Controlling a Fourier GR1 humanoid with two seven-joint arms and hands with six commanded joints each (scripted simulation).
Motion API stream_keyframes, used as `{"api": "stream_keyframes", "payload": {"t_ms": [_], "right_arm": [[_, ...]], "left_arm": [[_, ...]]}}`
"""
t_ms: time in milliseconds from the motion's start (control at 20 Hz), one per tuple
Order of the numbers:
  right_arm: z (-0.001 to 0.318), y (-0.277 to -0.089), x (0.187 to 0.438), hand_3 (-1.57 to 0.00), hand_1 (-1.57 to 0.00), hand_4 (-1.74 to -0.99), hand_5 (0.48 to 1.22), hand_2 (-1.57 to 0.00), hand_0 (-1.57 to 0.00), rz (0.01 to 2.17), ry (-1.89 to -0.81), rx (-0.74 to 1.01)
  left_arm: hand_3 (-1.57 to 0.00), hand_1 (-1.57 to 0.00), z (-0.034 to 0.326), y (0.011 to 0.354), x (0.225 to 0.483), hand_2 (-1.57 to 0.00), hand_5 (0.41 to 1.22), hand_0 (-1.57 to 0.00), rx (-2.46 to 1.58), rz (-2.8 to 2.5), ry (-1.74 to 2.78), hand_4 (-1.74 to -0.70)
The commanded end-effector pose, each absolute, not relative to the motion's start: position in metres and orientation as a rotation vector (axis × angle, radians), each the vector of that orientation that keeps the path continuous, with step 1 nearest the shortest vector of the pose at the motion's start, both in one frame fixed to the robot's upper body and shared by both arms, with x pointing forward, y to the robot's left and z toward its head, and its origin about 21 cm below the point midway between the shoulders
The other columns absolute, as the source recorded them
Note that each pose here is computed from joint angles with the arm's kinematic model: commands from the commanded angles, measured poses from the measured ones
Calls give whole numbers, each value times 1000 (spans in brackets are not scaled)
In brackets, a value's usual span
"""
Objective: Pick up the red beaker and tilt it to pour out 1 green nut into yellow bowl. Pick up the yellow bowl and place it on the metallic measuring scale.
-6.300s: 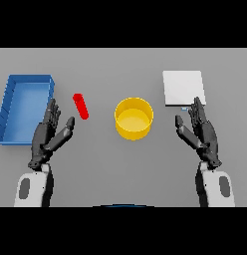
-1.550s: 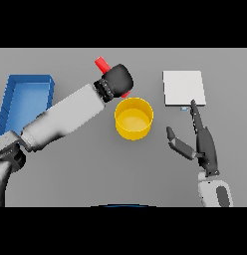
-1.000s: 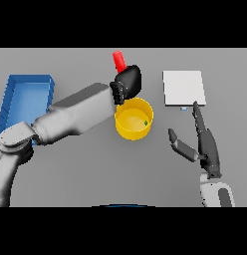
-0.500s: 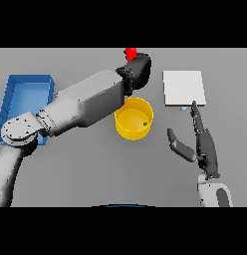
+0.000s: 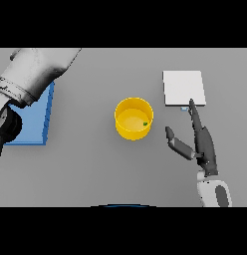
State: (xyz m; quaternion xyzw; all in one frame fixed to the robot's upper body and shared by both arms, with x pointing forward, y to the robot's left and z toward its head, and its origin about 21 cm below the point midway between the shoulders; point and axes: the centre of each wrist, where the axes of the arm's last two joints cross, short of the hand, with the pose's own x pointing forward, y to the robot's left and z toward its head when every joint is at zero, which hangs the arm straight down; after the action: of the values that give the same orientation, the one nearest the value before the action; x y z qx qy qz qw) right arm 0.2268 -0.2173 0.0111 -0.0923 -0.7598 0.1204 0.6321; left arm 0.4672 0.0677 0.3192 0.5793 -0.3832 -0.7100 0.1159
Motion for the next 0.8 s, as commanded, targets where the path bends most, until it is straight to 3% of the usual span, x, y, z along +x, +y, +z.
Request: {"api": "stream_keyframes", "payload": {"t_ms": [0,150,300,400,550,750], "right_arm": [[11,-215,227,1,1,-1146,641,1,1,278,-1736,-230],[12,-214,229,1,1,-1142,630,1,1,300,-1754,-244],[10,-217,230,1,1,-1093,623,1,1,258,-1773,-154],[12,-215,230,1,1,-1081,631,1,1,256,-1772,-135],[12,-220,232,1,1,-1126,651,1,1,278,-1769,-125],[10,-221,233,1,1,-1165,672,1,1,286,-1759,-112]], "left_arm": [[-1468,-1571,330,89,473,-1571,1221,-1571,1605,-1918,-1180,-1734],[-1402,-1571,346,148,483,-1571,1221,-1571,1379,-1484,-1301,-1737],[-1458,-1571,330,211,490,-1571,1221,-1571,1226,-1146,-1348,-1739],[-1499,-1571,313,247,490,-1571,1221,-1571,1146,-945,-1339,-1740],[-1534,-1571,269,295,487,-1571,1221,-1571,1096,-698,-1257,-1740],[-1556,-1571,231,328,478,-1571,1221,-1571,1006,-415,-1174,-1741]]}}
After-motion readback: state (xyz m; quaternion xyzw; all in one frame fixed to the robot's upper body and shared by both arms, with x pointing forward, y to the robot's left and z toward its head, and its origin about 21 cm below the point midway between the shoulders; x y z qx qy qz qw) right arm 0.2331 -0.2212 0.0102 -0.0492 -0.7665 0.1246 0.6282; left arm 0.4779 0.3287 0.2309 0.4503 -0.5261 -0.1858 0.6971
